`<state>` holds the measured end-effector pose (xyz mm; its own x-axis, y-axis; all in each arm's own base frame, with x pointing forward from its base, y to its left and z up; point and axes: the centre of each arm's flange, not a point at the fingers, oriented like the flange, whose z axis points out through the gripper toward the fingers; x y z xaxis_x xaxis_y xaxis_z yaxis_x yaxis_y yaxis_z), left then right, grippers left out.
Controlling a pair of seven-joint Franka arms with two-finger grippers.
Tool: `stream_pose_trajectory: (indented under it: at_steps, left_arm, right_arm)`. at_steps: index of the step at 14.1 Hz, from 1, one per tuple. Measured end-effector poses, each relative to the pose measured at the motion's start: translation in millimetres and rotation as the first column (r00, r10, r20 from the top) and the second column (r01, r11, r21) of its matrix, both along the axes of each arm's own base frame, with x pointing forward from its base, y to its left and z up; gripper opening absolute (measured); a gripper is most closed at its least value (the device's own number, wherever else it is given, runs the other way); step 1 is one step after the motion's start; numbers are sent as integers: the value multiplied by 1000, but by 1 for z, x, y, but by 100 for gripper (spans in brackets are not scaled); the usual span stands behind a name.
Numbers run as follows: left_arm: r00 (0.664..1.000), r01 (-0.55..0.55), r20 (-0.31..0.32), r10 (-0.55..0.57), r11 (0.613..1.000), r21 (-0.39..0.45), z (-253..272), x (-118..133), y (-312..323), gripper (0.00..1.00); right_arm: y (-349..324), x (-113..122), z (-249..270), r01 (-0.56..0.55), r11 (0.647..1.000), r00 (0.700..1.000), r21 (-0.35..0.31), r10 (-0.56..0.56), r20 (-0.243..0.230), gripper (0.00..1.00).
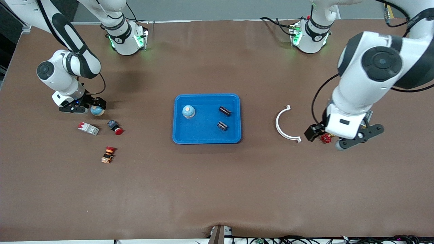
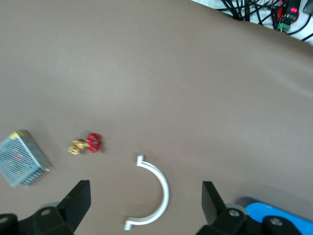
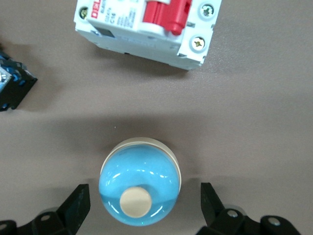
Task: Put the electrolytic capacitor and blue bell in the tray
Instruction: 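Grasp the second bell with the right gripper while the left gripper withdraws, then carry the bell into the tray with the right gripper and release it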
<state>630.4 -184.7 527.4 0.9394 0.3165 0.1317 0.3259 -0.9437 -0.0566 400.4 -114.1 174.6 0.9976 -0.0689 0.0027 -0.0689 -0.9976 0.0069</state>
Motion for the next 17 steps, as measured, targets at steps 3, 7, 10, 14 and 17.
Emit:
stream_pose_trajectory:
  at_steps: [3,7,10,14,17]
  left_arm:
    - [996,88,-18,-88,996,17,30,-11,25,100]
    - [982,179,-66,-178,984,12,76,-35,77,100]
    - [964,248,-92,-249,968,-22,103,-53,120,100]
    - [954,272,-109,-280,959,-80,120,-76,144,100]
    - [954,273,-104,-280,959,-76,127,-92,144,100]
  right_arm:
    - [6,2,1,39,999,999,0,-39,2,71]
    - [25,6,2,77,997,997,1,-77,-17,67]
    - [34,8,17,113,994,990,-6,-113,-84,67]
    - [113,22,80,219,975,968,46,-211,-139,67]
    - [194,24,113,280,955,954,93,-267,-133,67]
